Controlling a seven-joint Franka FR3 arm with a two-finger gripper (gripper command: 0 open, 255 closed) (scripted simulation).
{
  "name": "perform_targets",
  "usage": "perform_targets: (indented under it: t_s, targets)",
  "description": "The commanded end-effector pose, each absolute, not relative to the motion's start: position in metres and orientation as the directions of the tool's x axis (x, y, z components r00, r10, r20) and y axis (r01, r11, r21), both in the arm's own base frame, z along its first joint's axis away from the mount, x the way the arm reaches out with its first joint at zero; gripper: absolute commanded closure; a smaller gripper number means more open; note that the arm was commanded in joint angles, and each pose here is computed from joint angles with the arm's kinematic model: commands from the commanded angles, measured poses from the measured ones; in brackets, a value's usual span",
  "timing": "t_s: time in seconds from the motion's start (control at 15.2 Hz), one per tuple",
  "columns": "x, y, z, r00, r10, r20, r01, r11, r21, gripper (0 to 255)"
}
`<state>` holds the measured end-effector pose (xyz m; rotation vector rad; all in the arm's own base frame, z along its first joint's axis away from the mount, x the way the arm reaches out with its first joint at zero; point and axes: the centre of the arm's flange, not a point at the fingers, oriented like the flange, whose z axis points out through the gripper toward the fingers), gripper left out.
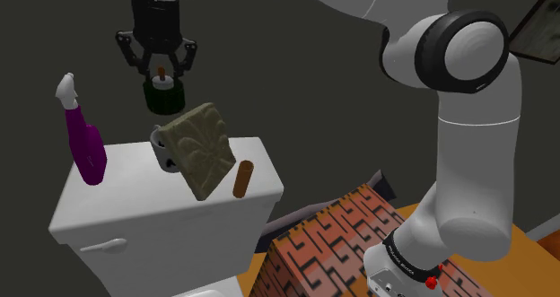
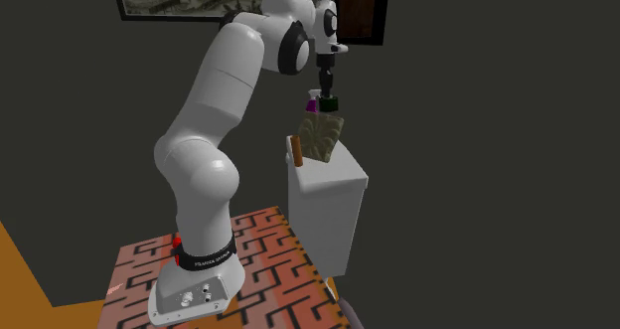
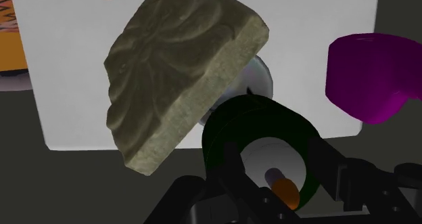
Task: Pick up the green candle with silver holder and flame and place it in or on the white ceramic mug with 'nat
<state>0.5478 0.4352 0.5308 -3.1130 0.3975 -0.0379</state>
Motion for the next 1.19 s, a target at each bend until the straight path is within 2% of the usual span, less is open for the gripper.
perform_targets:
  t_s: [0.0, 0.79, 1.12]
  targets:
    - [0.548, 0.436, 0.521, 0.968, -0.251, 0.024, -0.251, -0.968, -0.007, 255]
    - [0.548, 0.436, 0.456, 0.968, -0.251, 0.024, -0.251, -0.968, -0.007, 255]
    - [0.548, 0.436, 0.456, 0.968, -0.251, 0.024, -0.251, -0.968, -0.007, 255]
